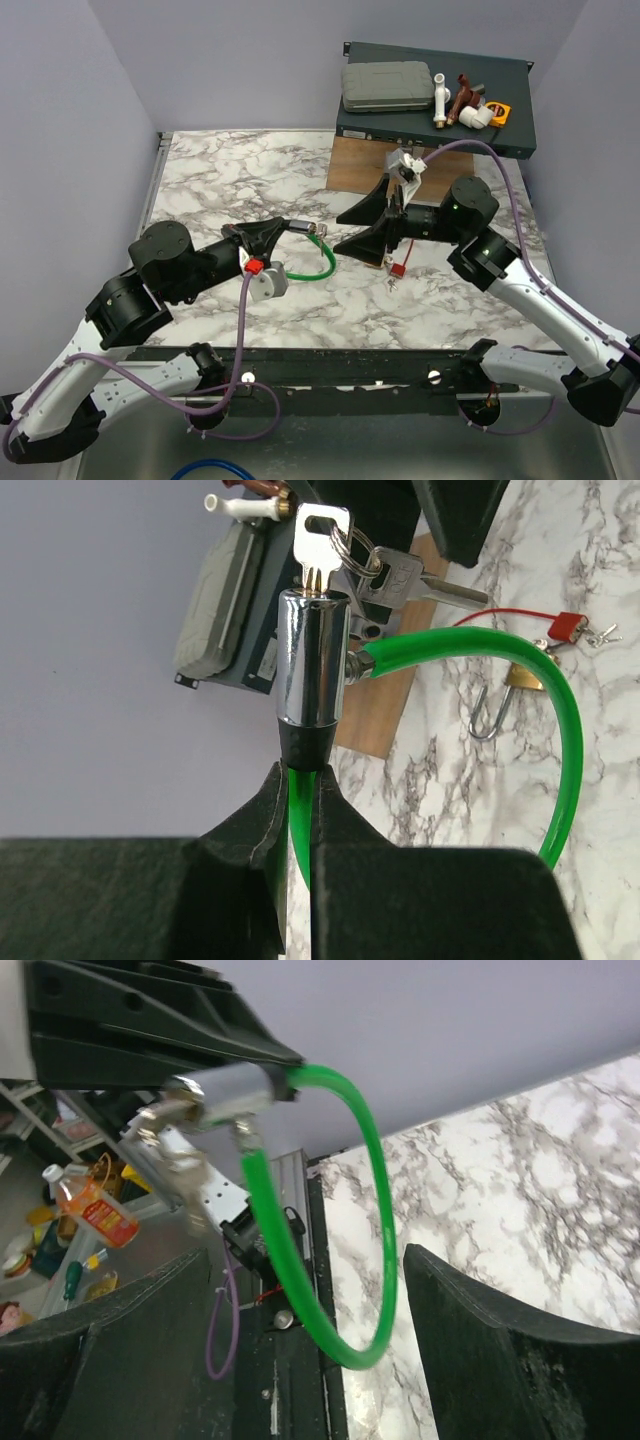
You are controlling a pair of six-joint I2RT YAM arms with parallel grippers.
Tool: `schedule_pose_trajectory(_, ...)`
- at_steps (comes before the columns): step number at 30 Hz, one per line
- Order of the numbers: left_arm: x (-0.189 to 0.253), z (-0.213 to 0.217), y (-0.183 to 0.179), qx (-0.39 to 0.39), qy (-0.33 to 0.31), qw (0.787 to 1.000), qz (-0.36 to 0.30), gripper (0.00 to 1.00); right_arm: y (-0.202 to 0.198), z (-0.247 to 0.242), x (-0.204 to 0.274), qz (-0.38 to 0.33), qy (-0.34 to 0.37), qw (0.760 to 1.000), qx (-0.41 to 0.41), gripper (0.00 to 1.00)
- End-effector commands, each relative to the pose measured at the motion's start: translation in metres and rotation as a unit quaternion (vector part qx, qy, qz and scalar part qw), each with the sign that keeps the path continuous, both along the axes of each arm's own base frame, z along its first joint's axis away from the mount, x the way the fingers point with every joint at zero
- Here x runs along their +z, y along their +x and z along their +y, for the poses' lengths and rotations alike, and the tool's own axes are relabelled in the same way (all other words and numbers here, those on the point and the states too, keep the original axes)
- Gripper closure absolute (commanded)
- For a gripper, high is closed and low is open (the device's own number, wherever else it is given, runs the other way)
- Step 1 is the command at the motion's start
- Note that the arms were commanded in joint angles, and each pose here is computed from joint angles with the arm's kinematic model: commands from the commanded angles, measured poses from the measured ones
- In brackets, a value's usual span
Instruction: Unlock with the key
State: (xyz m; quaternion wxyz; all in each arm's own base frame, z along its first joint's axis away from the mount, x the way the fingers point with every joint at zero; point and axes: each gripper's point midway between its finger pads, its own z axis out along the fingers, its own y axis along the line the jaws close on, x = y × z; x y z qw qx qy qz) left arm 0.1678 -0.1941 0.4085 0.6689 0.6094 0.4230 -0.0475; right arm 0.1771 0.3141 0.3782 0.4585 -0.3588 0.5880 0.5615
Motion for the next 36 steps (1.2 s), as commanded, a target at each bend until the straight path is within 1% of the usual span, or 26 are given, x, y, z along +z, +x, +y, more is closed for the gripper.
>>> schedule_pose_trajectory(1,0.013,-0.006,0.001,-0.007,-0.023,1.000,0.007,1.00,-0.023,0.010,0.015,-0.068,0.026,0.996,0.052,0.19)
schedule_pose_trajectory(3,0.015,-0.008,0.003,-0.006,-0.024,1.000,0.008,1.00,-0.030,0.014,0.012,-0.066,0.031,0.995,0.067,0.18)
schedule_pose_trajectory(6,0.017,-0.010,0.005,-0.005,-0.025,1.000,0.009,1.00,-0.030,0.020,0.003,-0.056,0.028,0.996,0.069,0.18)
schedule_pose_trajectory(8,0.019,-0.010,0.006,-0.005,-0.026,1.000,0.008,1.00,-0.024,0.025,-0.007,-0.059,0.014,0.997,0.051,0.21)
schedule_pose_trajectory(13,0.027,-0.011,0.006,-0.006,-0.032,0.999,0.009,1.00,-0.013,0.028,-0.018,-0.078,-0.004,0.997,0.019,0.24)
schedule_pose_trajectory(16,0.030,-0.011,0.004,-0.008,-0.037,0.999,0.012,1.00,-0.004,0.031,-0.026,-0.095,-0.021,0.995,-0.004,0.29)
schedule_pose_trajectory(18,0.031,-0.012,0.003,-0.010,-0.041,0.999,0.018,1.00,0.000,0.033,-0.027,-0.106,-0.019,0.994,-0.020,0.38)
schedule_pose_trajectory(19,0.033,-0.011,0.002,-0.012,-0.045,0.999,0.018,1.00,0.002,0.034,-0.026,-0.112,-0.013,0.993,-0.029,0.46)
schedule_pose_trajectory(20,0.034,-0.011,0.001,-0.012,-0.049,0.999,0.019,1.00,0.005,0.033,-0.024,-0.112,-0.005,0.993,-0.042,0.59)
schedule_pose_trajectory(21,0.036,-0.011,0.001,-0.011,-0.052,0.998,0.020,1.00,0.008,0.033,-0.023,-0.110,0.005,0.993,-0.053,0.78)
schedule_pose_trajectory(22,0.037,-0.009,0.002,-0.008,-0.055,0.998,0.022,1.00,0.010,0.031,-0.021,-0.110,0.012,0.992,-0.060,0.92)
schedule_pose_trajectory(23,0.039,-0.007,0.004,-0.002,-0.060,0.998,0.024,1.00,0.009,0.030,-0.020,-0.109,0.020,0.992,-0.065,0.99)
schedule_pose_trajectory(27,0.044,0.003,0.008,0.019,-0.075,0.997,0.032,1.00,0.004,0.020,-0.028,-0.099,0.033,0.992,-0.074,0.99)
schedule_pose_trajectory(31,0.045,0.018,0.017,0.056,-0.073,0.995,0.031,1.00,-0.006,0.004,-0.052,-0.085,0.007,0.993,-0.082,0.99)
schedule_pose_trajectory(36,0.044,0.030,0.035,0.097,-0.084,0.990,0.062,1.00,-0.019,-0.007,-0.086,-0.059,-0.037,0.995,-0.071,0.99)
